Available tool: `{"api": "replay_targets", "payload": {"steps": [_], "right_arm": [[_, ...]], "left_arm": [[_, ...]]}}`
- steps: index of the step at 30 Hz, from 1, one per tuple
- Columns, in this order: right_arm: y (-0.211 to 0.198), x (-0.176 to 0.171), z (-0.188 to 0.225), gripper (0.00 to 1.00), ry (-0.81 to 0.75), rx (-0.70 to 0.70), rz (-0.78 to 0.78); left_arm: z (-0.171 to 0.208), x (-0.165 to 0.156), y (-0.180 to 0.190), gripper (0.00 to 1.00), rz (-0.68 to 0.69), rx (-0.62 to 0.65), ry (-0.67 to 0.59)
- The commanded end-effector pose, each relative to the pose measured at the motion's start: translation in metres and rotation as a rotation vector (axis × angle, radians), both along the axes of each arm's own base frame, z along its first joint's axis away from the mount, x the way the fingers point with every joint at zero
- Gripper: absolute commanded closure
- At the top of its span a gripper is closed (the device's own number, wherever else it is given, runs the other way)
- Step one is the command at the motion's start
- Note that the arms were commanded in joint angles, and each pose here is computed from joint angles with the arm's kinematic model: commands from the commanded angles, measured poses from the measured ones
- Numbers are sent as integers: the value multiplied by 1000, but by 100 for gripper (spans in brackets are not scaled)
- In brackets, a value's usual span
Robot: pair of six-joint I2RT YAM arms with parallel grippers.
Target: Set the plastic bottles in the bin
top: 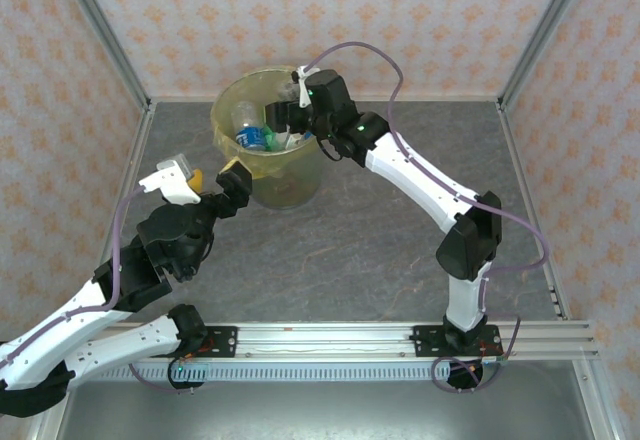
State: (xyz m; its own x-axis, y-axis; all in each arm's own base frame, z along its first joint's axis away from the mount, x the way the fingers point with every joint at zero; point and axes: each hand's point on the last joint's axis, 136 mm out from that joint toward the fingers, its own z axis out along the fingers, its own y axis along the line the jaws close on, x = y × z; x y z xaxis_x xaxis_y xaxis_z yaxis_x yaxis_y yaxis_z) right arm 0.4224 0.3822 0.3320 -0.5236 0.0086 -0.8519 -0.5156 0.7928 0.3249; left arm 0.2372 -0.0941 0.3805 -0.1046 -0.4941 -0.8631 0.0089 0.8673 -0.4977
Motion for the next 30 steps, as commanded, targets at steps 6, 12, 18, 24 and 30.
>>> {"api": "replay_targets", "payload": {"steps": [6,12,18,24,30], "right_arm": [[-34,-13,59,10,-107,78,-102],[-89,-26,64,0,-164,100,-267],[-169,-44,50,0,-239,128,-479],[-246,-47,-5,0,-210,3,-709],[-314,-67,-52,0,-260,-100,-886]], "left_arm": [[-10,2,9,1,57,41,20],[-31,5,15,1,109,92,52],[-57,13,20,1,150,143,82],[-85,23,41,1,221,209,123],[-130,29,76,1,316,286,188]]}}
